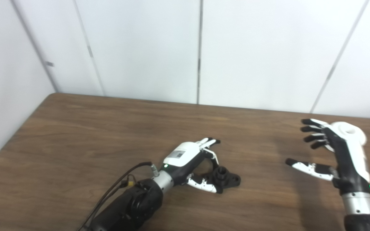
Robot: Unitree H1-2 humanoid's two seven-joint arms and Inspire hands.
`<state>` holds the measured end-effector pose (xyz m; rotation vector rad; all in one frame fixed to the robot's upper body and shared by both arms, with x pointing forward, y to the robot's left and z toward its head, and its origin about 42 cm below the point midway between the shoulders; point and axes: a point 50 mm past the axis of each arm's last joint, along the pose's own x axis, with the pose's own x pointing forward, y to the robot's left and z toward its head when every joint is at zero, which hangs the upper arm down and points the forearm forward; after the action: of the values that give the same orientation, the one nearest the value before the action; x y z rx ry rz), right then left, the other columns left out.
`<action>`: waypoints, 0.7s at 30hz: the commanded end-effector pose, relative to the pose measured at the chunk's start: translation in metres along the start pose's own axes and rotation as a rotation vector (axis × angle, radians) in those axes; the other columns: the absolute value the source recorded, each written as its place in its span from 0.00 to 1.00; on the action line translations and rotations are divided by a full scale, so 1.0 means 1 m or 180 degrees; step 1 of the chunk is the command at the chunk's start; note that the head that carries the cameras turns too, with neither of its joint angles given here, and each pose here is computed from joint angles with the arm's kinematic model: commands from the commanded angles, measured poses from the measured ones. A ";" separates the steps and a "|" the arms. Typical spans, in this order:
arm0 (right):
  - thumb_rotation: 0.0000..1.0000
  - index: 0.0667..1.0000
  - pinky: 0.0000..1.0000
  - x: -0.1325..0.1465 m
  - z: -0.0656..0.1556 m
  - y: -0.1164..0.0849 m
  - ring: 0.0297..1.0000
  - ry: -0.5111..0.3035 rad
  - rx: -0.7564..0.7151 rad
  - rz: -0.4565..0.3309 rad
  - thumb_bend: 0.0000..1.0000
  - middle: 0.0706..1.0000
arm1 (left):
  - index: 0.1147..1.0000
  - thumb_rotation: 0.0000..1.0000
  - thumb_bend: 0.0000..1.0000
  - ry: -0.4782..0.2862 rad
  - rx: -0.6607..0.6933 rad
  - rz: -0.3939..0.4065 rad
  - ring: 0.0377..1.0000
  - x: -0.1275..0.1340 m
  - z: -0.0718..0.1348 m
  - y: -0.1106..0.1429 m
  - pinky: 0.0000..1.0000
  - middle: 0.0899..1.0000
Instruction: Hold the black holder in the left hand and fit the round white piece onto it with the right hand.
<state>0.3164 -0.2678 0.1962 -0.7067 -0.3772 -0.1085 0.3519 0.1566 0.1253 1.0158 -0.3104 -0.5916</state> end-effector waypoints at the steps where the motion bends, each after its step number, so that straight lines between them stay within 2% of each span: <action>1: 0.11 0.73 0.50 0.019 0.024 -0.010 0.59 -0.0299 -0.0016 -0.0135 0.62 0.67 | 0.42 0.07 0.52 -0.0011 0.0083 -0.0619 1.00 -0.014 -0.004 -0.039 0.94 0.95; 4: 0.13 0.73 0.51 0.024 0.031 -0.007 0.61 -0.0295 -0.0150 -0.0092 0.64 0.69 | 0.42 0.06 0.52 -0.0012 0.0070 -0.0608 1.00 -0.020 -0.014 -0.033 0.93 0.95; 8: 0.27 0.83 0.57 0.039 0.040 -0.013 0.69 -0.0138 -0.0990 0.0199 0.69 0.76 | 0.42 0.06 0.52 -0.0026 0.0090 -0.0620 1.00 -0.028 -0.025 -0.022 0.92 0.93; 11: 0.31 0.88 0.61 0.050 0.046 -0.017 0.78 -0.0020 -0.1579 0.0318 0.75 0.85 | 0.42 0.06 0.52 -0.0024 0.0095 -0.0636 1.00 -0.033 -0.032 -0.017 0.91 0.92; 12: 0.31 0.88 0.64 0.054 0.047 -0.019 0.80 0.0004 -0.1776 0.0330 0.77 0.87 | 0.42 0.06 0.52 -0.0031 0.0086 -0.0631 0.99 -0.035 -0.034 -0.015 0.90 0.92; 16: 0.32 0.88 0.86 0.077 0.052 -0.034 0.96 0.0197 -0.2548 0.0231 0.82 0.95 | 0.42 0.05 0.52 -0.0036 -0.0001 -0.0613 0.97 -0.039 -0.041 -0.013 0.89 0.90; 19: 0.33 0.85 0.96 0.096 0.053 -0.050 1.00 0.0461 -0.2874 0.0139 0.86 0.99 | 0.42 0.05 0.52 -0.0037 -0.0003 -0.0620 0.96 -0.041 -0.045 -0.016 0.89 0.89; 21: 0.33 0.85 0.99 0.108 0.051 -0.061 1.00 0.0633 -0.2965 0.0122 0.88 1.00 | 0.42 0.05 0.52 -0.0044 -0.0018 -0.0621 0.96 -0.043 -0.048 -0.018 0.87 0.89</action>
<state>0.3799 -0.2664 0.2815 -1.5763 -0.0874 -0.2309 0.3529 0.1935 0.1208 0.9961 -0.3744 -0.6797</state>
